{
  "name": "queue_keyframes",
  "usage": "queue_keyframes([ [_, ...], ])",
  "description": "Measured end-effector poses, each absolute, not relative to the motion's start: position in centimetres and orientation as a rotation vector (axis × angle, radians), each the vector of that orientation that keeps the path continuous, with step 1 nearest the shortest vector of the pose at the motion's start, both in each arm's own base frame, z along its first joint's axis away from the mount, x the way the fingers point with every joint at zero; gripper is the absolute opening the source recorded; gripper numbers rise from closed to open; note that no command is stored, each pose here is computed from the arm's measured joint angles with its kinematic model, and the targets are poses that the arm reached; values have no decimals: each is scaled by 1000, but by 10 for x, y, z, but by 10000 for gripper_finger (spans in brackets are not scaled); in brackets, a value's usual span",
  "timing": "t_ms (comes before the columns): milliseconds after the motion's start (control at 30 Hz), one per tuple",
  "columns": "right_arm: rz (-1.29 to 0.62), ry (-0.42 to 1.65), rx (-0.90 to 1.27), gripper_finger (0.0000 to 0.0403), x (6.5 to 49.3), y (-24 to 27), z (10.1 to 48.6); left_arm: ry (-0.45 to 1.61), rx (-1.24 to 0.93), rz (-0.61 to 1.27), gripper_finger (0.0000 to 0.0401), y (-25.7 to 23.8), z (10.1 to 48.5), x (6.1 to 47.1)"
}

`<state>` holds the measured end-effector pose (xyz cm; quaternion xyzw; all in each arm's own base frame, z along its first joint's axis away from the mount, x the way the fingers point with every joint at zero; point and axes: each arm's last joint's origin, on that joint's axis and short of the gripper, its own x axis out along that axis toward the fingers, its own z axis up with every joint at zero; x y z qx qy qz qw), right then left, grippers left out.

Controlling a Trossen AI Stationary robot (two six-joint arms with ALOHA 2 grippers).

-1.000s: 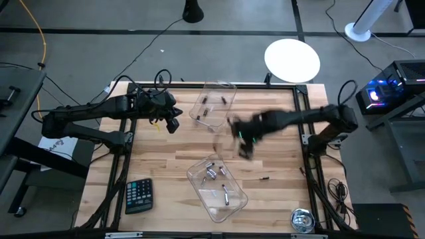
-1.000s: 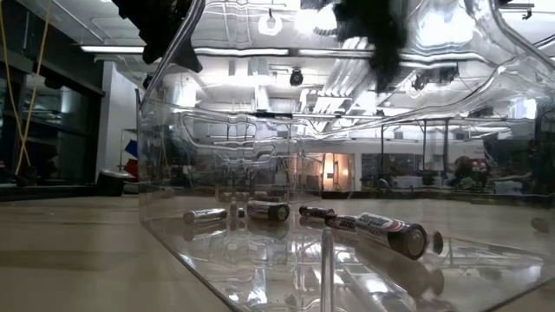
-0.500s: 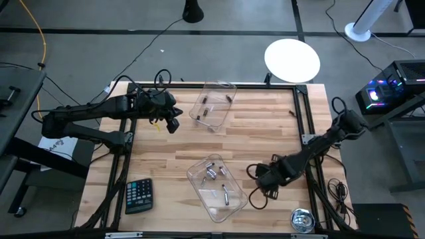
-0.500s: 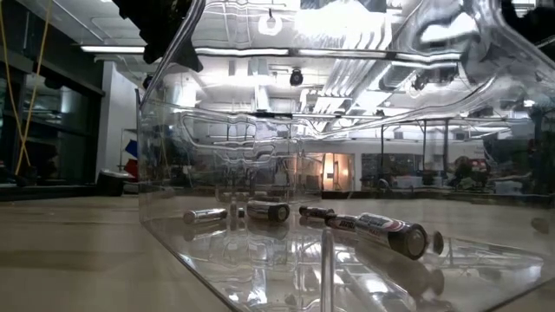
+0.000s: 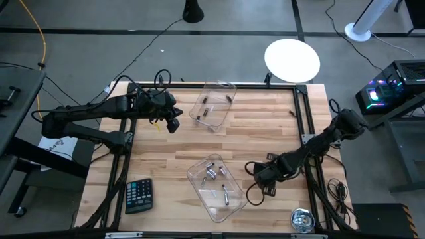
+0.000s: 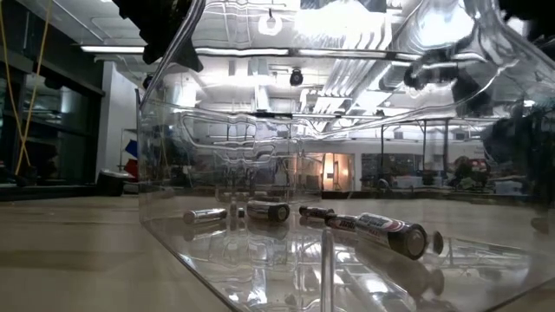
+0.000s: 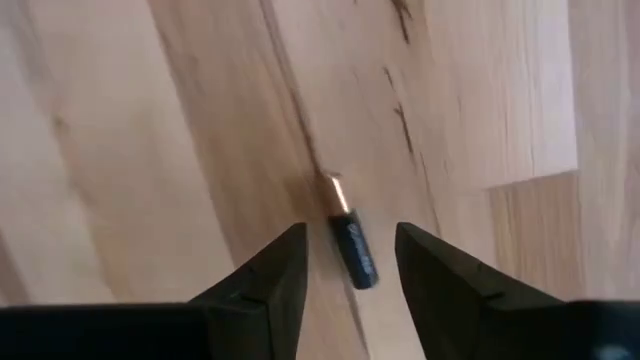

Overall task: Sort batteries
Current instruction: Put the black battery into the top transparent bin

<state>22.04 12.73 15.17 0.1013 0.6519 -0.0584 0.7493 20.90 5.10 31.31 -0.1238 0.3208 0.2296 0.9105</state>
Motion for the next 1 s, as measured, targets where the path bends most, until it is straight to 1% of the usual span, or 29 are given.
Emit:
queue_keyframes([
  [200,-155,1449,231,134,211,119,137,662,-256,474,0,51,313,209],
  [400,-175,1441,265,129,214,110,133,663,-255,474,0,51,313,209],
  [467,-235,1449,323,111,217,102,133,662,-254,476,0,51,313,209],
  [500,-262,1454,357,95,219,97,133,662,-253,480,0,51,313,209],
  [567,-312,1442,407,51,225,86,135,662,-251,483,0,51,313,209],
  [600,-340,1414,403,29,230,80,138,662,-251,485,0,51,313,209],
  [633,-385,1358,366,18,238,72,142,662,-251,484,0,51,313,209],
  [700,-457,1246,307,20,257,56,158,663,-244,482,0,51,313,209],
  [800,-515,1077,241,29,288,31,195,663,-244,483,0,52,313,209],
  [900,-588,861,175,19,316,-5,234,662,-244,483,0,52,313,209],
  [1000,-635,640,182,8,335,-39,269,662,-244,483,0,52,313,209],
])
